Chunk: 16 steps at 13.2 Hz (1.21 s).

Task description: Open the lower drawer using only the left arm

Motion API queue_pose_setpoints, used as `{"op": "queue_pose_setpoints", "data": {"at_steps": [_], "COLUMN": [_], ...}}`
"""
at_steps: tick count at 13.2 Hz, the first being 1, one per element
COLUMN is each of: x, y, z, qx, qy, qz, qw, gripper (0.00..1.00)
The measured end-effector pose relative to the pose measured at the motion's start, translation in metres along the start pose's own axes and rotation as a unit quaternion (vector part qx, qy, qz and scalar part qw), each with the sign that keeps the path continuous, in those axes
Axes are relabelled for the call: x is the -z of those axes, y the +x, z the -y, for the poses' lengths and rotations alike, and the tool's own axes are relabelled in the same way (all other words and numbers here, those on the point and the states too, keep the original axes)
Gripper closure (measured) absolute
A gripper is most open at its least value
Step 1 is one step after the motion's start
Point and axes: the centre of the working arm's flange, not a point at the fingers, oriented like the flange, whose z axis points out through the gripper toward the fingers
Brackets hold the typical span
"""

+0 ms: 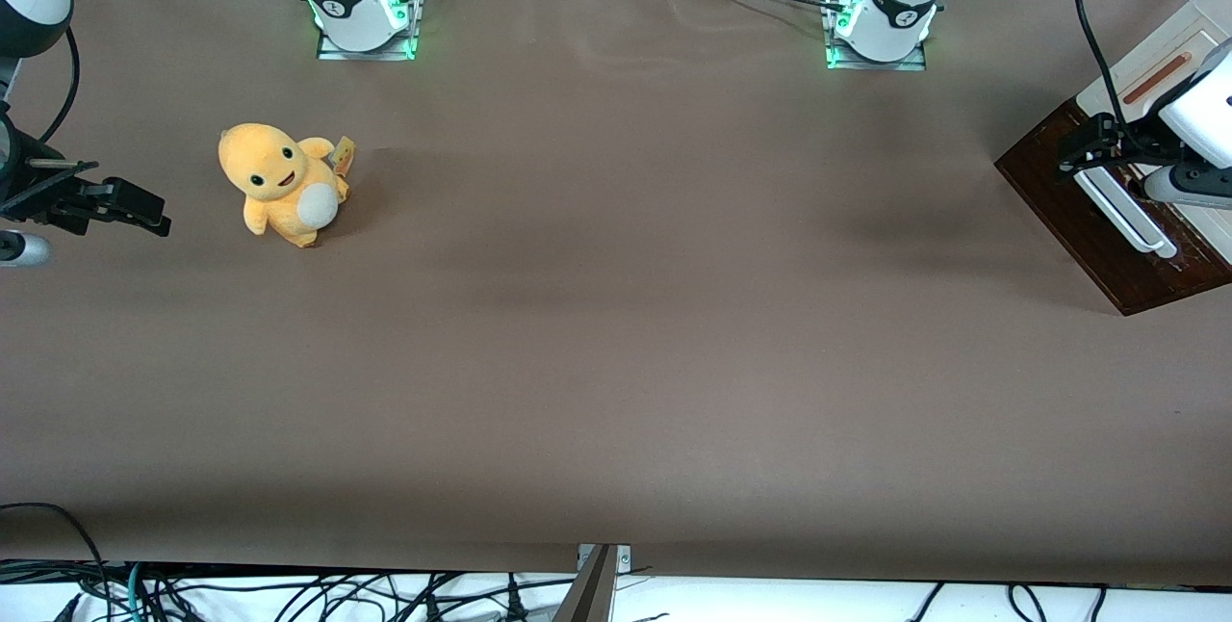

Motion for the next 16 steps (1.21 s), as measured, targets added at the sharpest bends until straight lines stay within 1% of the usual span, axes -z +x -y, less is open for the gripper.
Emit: {"op": "queue_pose_setpoints", "data": {"at_steps": [5,16], "x": [-0.0009,-0.001], "y": [-0.001,-0.0011], "z": [-0.0004,-0.0006], "qx": [-0.002,-0.002], "qy": [-0.001,-0.001], "qz": [0.005,0.006], "qw": [1.0,1.0], "gripper": [0.0,0.0]}}
